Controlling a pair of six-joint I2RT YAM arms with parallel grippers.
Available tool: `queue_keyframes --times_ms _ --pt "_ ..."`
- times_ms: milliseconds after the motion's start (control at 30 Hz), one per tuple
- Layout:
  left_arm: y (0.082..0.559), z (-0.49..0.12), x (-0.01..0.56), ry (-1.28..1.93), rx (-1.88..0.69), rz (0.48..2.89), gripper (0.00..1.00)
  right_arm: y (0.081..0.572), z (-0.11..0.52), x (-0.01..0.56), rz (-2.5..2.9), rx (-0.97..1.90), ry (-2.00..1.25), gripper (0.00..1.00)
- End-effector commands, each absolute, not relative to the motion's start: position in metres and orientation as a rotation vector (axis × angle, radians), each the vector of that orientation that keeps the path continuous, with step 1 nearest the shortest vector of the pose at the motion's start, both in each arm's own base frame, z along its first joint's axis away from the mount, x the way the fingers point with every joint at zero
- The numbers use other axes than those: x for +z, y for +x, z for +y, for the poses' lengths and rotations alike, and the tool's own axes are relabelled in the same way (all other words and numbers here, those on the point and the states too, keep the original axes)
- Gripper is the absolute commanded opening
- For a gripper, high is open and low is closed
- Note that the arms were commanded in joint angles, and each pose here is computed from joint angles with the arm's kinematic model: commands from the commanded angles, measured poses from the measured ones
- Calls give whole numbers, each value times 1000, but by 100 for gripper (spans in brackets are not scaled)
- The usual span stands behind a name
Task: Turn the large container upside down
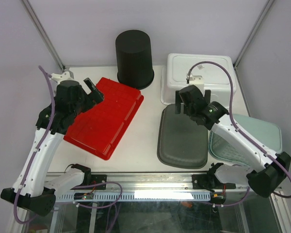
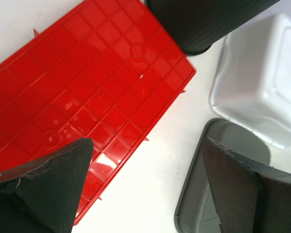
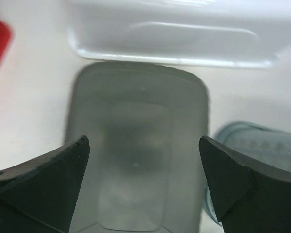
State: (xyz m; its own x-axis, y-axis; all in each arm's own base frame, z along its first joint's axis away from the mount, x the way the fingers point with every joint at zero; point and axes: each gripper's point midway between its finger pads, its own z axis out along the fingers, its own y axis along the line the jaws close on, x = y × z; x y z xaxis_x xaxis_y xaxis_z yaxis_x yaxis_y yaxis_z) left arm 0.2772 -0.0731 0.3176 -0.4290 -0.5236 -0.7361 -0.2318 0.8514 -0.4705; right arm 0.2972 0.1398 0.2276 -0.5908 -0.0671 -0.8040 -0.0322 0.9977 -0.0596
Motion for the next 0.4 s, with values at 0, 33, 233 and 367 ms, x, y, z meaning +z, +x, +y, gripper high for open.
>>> queue_keyframes --times_ms 0,33,233,367 --pt "284 -81 317 -483 -408 2007 99 273 70 240 2114 -369 164 100" --pt "283 -81 316 -482 -411 2002 99 271 68 244 2100 -346 177 100" --pt "276 -74 316 -520 -411 1954 99 277 76 264 2034 -234 255 99" --pt "273 -70 309 -534 -399 1952 99 282 89 263 2034 -148 284 100"
